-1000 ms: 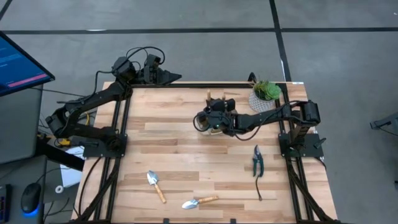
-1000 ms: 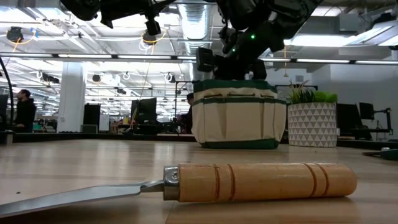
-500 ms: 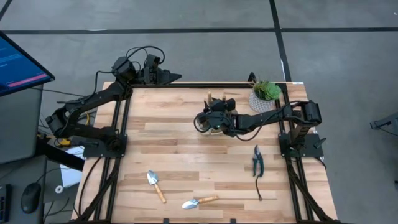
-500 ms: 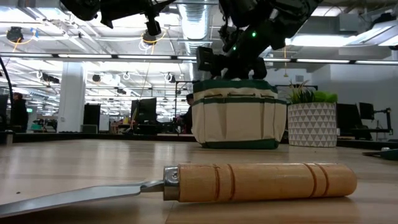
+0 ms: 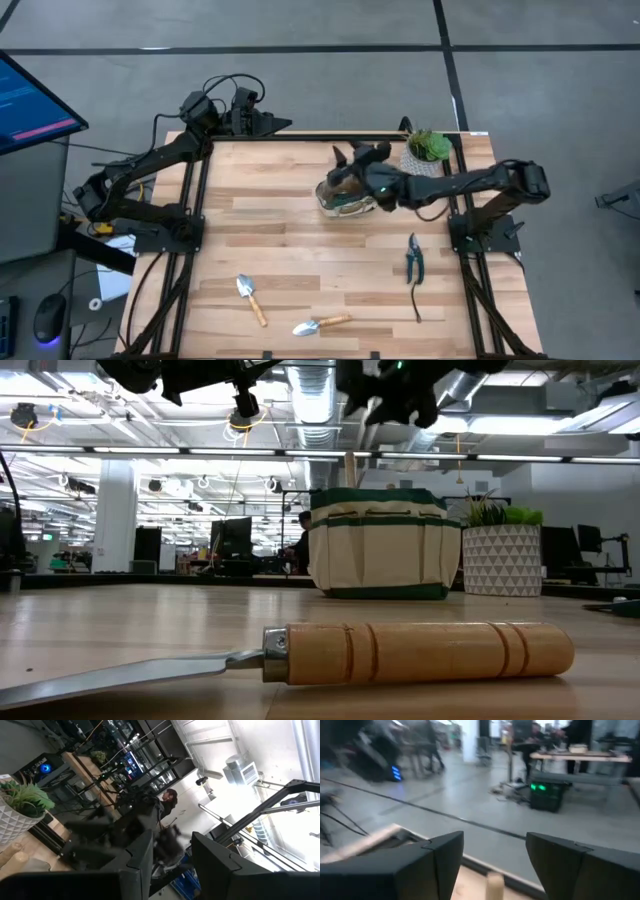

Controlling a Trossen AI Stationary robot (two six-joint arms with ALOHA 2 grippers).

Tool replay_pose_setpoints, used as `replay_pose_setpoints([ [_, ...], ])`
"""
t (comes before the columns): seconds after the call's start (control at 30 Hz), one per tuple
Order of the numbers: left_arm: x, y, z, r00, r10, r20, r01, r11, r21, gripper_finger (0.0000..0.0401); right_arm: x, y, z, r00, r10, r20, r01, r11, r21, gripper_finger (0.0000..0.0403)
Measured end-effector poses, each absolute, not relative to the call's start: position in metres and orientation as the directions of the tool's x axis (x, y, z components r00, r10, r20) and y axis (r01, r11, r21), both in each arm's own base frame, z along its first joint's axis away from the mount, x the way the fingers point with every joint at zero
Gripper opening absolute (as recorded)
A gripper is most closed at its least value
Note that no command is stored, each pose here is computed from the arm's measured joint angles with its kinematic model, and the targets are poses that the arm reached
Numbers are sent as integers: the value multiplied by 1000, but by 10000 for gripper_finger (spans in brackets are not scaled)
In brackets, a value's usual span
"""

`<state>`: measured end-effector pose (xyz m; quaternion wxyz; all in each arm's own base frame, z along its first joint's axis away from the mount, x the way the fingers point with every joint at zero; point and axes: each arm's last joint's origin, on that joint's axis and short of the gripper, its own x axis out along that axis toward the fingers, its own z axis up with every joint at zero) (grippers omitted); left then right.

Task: Pick & Place Garden tools in Gardening bag
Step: Put the trowel into the gardening bag

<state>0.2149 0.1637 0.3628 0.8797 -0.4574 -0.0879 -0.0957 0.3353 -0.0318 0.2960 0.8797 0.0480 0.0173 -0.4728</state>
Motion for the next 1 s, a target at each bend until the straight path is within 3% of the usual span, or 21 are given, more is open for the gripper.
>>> replay_pose_setpoints([
  [0.1,215,164,363,966,-88,242,249,563,-788,108,330,-51,306,629,-775,-63,775,619,126,171],
  [0.3,215,164,363,966,-88,242,249,563,-788,108,333,-84,298,739,-667,-99,671,713,204,17],
  [0.63,215,164,363,966,-94,241,251,564,-787,108,349,-81,269,768,-610,-194,640,734,228,6],
  [1.0,215,164,363,966,-93,241,251,563,-787,108,347,-73,268,765,-601,-230,642,737,209,1],
])
